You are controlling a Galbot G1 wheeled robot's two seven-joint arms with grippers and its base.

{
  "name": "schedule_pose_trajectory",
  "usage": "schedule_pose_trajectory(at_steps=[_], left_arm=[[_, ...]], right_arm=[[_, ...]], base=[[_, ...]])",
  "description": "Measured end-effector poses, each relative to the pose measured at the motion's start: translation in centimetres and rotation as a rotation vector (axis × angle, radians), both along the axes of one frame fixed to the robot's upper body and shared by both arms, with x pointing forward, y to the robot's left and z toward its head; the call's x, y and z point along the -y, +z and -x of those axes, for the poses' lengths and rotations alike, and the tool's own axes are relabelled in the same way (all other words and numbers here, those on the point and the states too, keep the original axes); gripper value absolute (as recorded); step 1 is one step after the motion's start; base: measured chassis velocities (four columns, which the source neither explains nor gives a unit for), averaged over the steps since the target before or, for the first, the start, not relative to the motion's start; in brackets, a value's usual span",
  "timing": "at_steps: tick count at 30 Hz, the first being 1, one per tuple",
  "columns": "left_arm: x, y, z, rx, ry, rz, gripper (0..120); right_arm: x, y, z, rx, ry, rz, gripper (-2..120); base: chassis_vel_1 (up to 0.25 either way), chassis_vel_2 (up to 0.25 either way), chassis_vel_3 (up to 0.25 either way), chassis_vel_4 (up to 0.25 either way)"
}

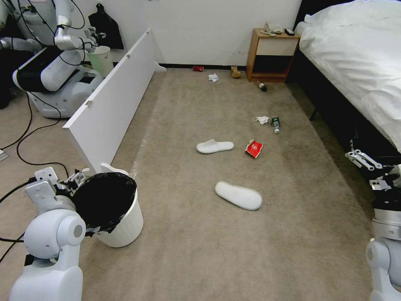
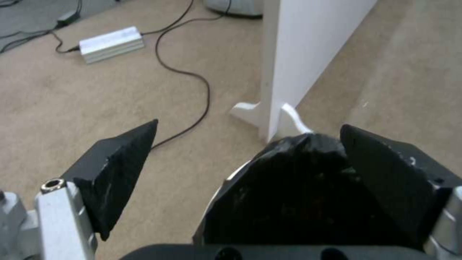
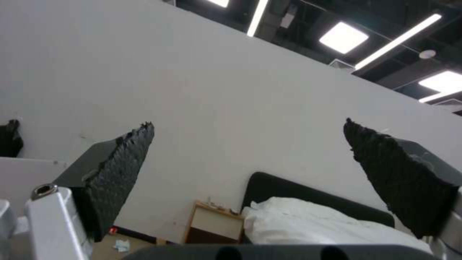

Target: Pick up the trash bin and place the garbage on the floor into it.

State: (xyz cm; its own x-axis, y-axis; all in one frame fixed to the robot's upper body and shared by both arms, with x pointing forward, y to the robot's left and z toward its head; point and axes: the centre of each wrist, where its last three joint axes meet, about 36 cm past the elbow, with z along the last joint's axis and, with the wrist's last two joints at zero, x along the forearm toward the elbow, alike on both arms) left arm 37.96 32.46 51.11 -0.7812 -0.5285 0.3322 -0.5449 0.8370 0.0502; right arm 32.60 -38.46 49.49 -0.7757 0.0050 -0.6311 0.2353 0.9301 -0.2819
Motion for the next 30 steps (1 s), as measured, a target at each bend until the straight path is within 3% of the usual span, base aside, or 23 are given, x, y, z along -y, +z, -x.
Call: schedule_pose_trajectory(at_steps=[5,11,30], left_arm=[[-1.3,-1.8,-0.9,-0.045,0.023,0.019,100],[-1.8,-4.0,-1.3,-0.099,0.028,0.058,100],[-2.3,-7.9,-2.2,-0.185,0.037,0.088,100]], right_arm=[[0.1,-0.2,0.0,-0.003,-0.002,-0.002,100],[0.1,-0.4,0.0,-0.004,-0.004,-0.004,100],[0.2,-0.5,-0.1,-0.004,-0.006,-0.008,100]], base=[[0.0,0.0,0.0,0.0],[0.0,0.0,0.0,0.0],[0.0,0.0,0.0,0.0]])
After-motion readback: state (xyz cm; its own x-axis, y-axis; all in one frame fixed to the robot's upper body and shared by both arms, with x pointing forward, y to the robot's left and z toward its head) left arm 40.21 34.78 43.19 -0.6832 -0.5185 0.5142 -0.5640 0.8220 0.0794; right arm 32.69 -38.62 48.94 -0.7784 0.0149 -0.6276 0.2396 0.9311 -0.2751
